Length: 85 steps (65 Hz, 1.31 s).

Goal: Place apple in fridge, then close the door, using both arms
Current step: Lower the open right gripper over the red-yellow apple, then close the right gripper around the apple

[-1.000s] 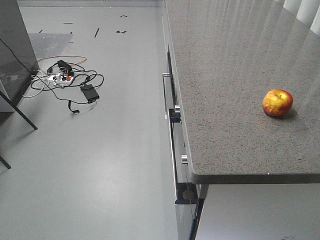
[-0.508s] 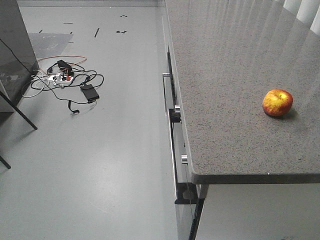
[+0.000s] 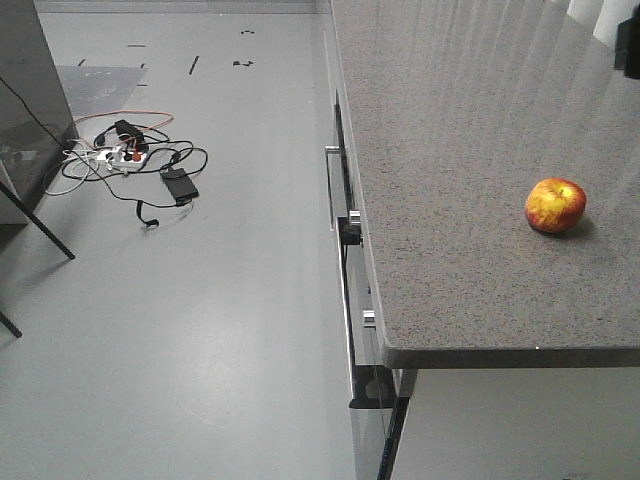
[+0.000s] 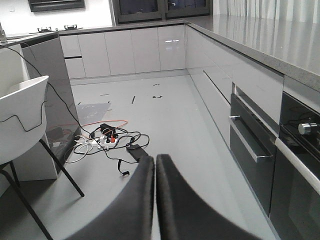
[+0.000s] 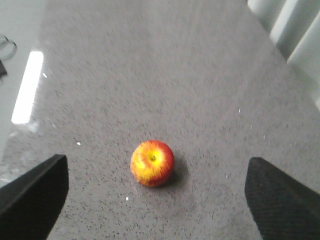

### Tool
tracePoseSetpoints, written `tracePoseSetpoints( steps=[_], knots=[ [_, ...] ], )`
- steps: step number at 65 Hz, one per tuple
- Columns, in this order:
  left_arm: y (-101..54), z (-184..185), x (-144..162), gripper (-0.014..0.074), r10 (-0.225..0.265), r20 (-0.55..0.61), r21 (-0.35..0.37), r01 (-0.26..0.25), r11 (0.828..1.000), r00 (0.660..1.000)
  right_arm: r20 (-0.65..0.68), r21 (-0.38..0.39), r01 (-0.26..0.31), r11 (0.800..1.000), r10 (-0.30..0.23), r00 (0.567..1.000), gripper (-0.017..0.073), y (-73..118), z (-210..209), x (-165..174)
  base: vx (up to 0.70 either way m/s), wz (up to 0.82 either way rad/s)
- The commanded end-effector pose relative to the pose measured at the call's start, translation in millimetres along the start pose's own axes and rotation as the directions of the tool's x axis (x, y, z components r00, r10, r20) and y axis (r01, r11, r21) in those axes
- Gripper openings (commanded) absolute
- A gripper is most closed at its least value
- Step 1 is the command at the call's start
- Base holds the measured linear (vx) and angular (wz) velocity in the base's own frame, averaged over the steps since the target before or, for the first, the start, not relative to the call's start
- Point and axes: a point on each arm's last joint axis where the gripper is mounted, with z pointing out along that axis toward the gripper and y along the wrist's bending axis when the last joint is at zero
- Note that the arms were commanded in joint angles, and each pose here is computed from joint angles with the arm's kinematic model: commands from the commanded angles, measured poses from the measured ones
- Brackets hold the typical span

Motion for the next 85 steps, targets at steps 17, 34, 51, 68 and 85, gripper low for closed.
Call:
tracePoseSetpoints(
  steps=[17,34,51,68,85],
  knots=[
    [-1.4,-2.9,-13.4,-0.0007,-0.01,0.1,0.02,0.008,1.0,0.995,-0.069,-0.131,-0.108,0.985,0.1,0.993,0.0661,-24.8,68.5,-10.3,0.0,0.0],
    [-1.4,-2.9,-13.4,-0.0007,-0.01,0.1,0.02,0.008,1.0,0.995,-0.055,-0.157,-0.048,0.986,0.04,0.998,0.0661,-28.8,113.8,-3.3,0.0,0.0],
    [-1.4,-2.9,-13.4,-0.0007,-0.01,0.1,0.02,0.008,1.0,0.995,-0.073,-0.151,-0.043,0.988,0.032,0.997,0.0661,-27.9,158.8,10.8,0.0,0.0],
    [-1.4,-2.9,-13.4,-0.0007,-0.01,0.1,0.02,0.008,1.0,0.995,-0.089,-0.142,-0.042,0.989,0.029,0.996,0.0659,-27.7,188.4,23.4,0.0,0.0],
    [-1.4,-2.9,-13.4,-0.0007,-0.01,0.1,0.02,0.008,1.0,0.995,-0.096,-0.141,-0.059,0.988,0.046,0.994,0.0657,-27.1,206.3,31.4,0.0,0.0]
  ],
)
